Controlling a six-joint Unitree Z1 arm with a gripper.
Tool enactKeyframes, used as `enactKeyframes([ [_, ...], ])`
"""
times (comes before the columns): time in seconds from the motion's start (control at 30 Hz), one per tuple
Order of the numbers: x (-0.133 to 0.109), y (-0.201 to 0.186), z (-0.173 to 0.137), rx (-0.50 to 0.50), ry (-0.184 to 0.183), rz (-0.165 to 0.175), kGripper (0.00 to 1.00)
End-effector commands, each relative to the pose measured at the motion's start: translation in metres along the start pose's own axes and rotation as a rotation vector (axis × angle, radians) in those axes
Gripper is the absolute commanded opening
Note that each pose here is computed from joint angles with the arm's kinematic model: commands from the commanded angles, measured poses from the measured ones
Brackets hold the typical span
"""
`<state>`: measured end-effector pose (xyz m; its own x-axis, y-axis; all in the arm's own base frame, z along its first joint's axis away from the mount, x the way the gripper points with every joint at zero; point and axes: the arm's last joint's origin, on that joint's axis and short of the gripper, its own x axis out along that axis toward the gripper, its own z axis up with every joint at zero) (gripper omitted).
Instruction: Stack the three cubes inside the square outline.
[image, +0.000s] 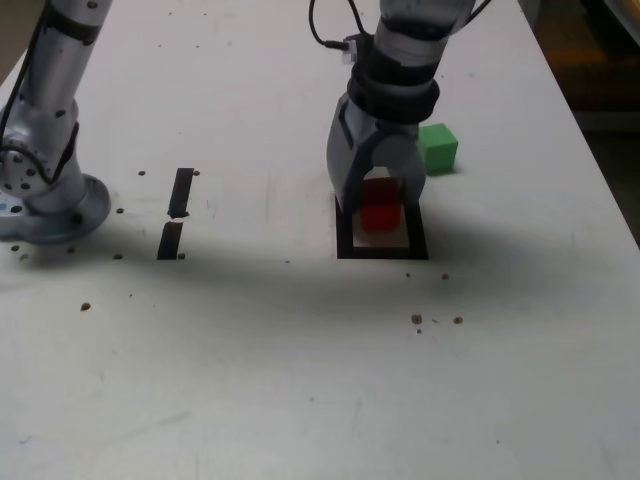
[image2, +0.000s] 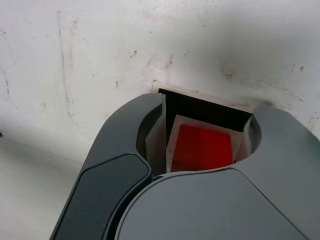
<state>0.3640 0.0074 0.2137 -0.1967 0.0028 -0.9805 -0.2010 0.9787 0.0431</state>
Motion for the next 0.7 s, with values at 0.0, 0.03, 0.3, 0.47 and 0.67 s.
enactKeyframes([
  [0.0,-0.004,0.001,-0.005,-0.013,-0.012,0.0,0.88],
  [0.03,-0.004,0.001,-0.007,-0.019,-0.013,0.0,0.92],
  [0.3,-0.005,0.003,-0.014,-0.042,0.006,0.0,1.0],
  [0.47,-0.036,0.01,-0.032,-0.043,-0.013,0.03,1.0],
  [0.67,-0.073,0.051,-0.055,-0.086,-0.012,0.111,0.99],
])
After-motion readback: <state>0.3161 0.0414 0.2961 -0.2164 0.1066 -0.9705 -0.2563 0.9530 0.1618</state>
